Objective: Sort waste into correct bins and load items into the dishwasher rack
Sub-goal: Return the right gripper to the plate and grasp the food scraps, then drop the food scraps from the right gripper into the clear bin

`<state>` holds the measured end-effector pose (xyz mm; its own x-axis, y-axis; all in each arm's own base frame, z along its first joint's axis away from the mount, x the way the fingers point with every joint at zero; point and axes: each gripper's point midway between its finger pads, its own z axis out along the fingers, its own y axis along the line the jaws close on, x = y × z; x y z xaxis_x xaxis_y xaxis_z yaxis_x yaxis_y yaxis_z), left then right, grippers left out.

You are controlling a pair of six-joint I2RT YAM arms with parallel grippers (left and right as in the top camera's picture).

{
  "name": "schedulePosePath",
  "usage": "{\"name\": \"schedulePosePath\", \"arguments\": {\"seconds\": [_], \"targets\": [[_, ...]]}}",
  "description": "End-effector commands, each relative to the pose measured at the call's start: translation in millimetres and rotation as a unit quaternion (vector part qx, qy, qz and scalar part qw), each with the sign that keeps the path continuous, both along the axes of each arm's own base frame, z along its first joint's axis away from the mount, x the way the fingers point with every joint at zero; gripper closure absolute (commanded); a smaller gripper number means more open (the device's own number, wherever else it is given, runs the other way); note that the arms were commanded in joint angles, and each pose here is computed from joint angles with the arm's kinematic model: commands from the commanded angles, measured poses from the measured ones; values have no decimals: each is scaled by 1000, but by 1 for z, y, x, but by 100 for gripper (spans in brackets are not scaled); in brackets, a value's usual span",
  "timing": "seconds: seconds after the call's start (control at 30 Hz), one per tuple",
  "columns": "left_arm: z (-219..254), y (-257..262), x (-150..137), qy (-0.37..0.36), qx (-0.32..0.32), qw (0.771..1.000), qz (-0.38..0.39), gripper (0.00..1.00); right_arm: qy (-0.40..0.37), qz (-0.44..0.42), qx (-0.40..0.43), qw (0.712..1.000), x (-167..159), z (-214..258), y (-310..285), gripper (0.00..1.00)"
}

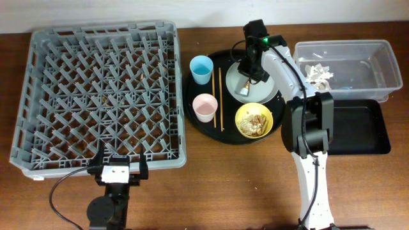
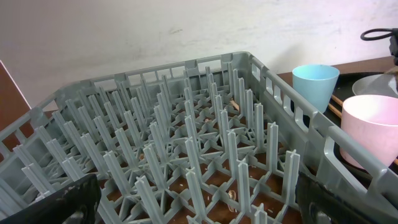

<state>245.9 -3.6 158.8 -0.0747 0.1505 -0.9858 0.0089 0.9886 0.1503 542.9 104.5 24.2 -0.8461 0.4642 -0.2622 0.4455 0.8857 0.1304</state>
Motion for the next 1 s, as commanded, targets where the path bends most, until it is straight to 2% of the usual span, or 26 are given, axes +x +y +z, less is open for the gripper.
{"name": "schedulePosePath", "arguments": {"seconds": [0.0, 0.03, 0.1, 0.13, 0.23, 0.3, 0.4, 0.43, 0.47, 0.5, 0.57, 0.63, 0.67, 0.7, 0.73, 0.8, 0.87, 0.97], "targets": [[-2, 0, 0, 1, 8, 1000, -2, 0, -5, 58, -23, 998, 2, 10, 0, 96], [-2, 0, 0, 1, 8, 1000, -3, 0, -11, 70, -26, 997, 1, 24, -2, 96], [-2, 0, 0, 1, 8, 1000, -2, 0, -40, 96, -38, 994, -2, 84, -12, 96], [-2, 0, 0, 1, 8, 1000, -3, 0, -69, 95, -59, 991, -8, 134, -29, 96], [-2, 0, 0, 1, 8, 1000, -2, 0, -119, 34, -111, 986, -32, 219, -93, 96], [-2, 0, 0, 1, 8, 1000, -2, 1, -110, -7, -122, 986, -49, 233, -135, 96], [-2, 0, 0, 1, 8, 1000, -2, 0, -58, -63, -125, 988, -56, 199, -196, 96], [-2, 0, 0, 1, 8, 1000, -2, 0, -40, -78, -125, 988, -49, 170, -213, 81], [-2, 0, 0, 1, 8, 1000, -3, 0, -33, -83, -125, 988, -45, 154, -221, 57], [-2, 0, 0, 1, 8, 1000, -2, 0, -29, -85, -125, 988, -42, 145, -224, 37], [-2, 0, 0, 1, 8, 1000, -2, 0, -23, -88, -127, 988, -38, 132, -228, 24], [-2, 0, 0, 1, 8, 1000, -3, 1, -45, -88, -123, 987, -36, 150, -225, 23], [-2, 0, 0, 1, 8, 1000, -2, 1, -70, -65, -106, 990, -35, 175, -212, 23], [-2, 0, 0, 1, 8, 1000, -3, 0, -98, -7, -75, 992, -38, 203, -186, 25], [-2, 0, 0, 1, 8, 1000, -2, 0, -111, 45, -50, 992, -57, 234, -154, 28], [-2, 0, 0, 1, 8, 1000, -2, 0, -103, 88, -45, 990, -93, 262, -115, 28], [-2, 0, 0, 1, 8, 1000, -2, 0, -67, 156, -37, 985, -131, 267, -60, 28], [-2, 0, 0, 1, 8, 1000, -2, 0, -1, 227, -33, 973, -156, 234, -5, 28]]}}
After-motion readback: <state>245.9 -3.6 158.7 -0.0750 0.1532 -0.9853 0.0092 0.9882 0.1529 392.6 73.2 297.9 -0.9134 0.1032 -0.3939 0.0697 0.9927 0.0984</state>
